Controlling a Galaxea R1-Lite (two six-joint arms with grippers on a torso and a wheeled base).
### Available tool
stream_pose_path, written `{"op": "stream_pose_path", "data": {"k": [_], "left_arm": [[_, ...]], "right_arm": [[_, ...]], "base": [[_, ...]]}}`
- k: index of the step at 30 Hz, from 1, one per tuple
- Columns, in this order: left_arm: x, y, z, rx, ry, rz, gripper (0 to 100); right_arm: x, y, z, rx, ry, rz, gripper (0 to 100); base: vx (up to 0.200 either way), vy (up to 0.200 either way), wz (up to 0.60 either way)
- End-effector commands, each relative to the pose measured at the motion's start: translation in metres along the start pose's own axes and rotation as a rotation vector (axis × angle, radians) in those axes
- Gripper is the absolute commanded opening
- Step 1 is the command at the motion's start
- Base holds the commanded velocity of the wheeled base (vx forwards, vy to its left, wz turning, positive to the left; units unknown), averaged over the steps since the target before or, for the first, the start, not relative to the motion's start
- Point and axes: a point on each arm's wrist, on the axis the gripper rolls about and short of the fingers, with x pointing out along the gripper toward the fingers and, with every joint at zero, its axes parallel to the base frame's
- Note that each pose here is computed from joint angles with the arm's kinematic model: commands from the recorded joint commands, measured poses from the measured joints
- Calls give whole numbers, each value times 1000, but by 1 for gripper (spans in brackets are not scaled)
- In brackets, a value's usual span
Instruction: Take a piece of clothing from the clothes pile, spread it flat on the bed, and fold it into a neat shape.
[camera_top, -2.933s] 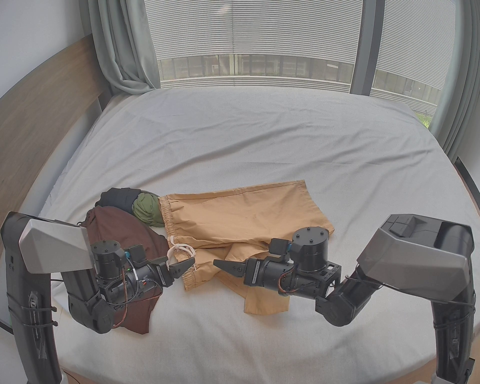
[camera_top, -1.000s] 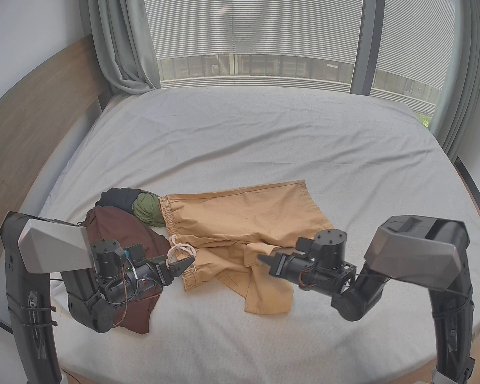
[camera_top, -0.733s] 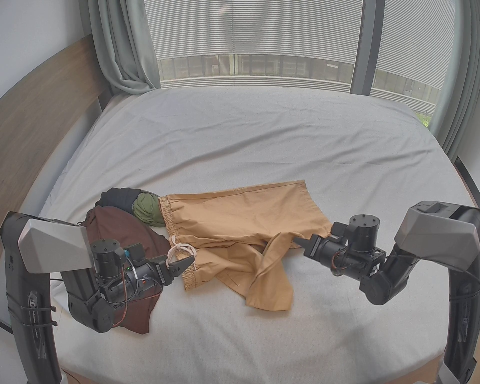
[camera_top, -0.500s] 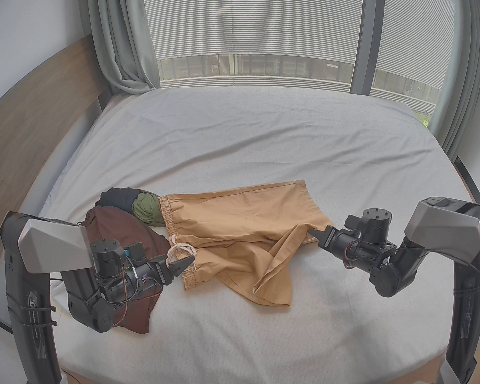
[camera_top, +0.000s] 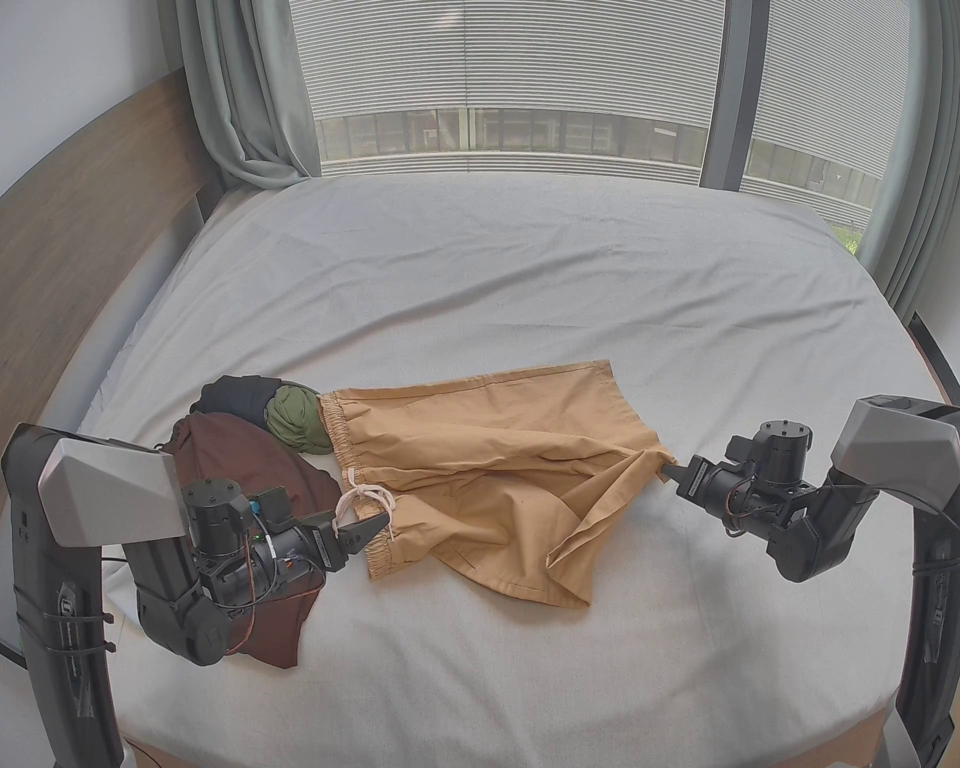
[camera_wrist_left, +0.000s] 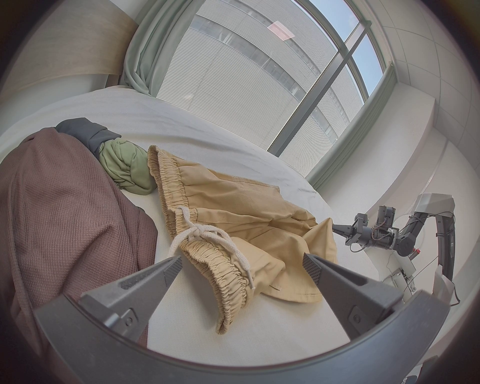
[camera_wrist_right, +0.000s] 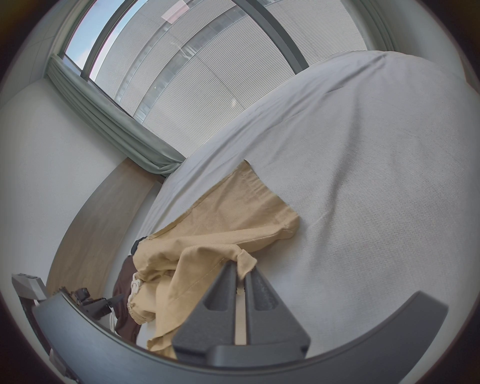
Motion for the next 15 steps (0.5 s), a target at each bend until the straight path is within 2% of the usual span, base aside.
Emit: {"op": "stream_pose_path", "data": {"k": [1, 6, 7, 15], "left_arm": [[1, 1, -2, -3, 7, 1, 100], [1, 1, -3, -4, 8, 2, 100], [1, 1, -3, -4, 9, 2, 100], [3, 4, -9, -12, 27, 7, 100]], "right_arm": [[4, -14, -7, -4, 19, -21, 0], [3, -18, -6, -17, 22, 20, 0], [3, -19, -6, -16, 21, 19, 100], [-6, -43, 20, -28, -60, -32, 100]], "base": [[0, 0, 0], [0, 0, 0], [0, 0, 0], [0, 0, 0]]}}
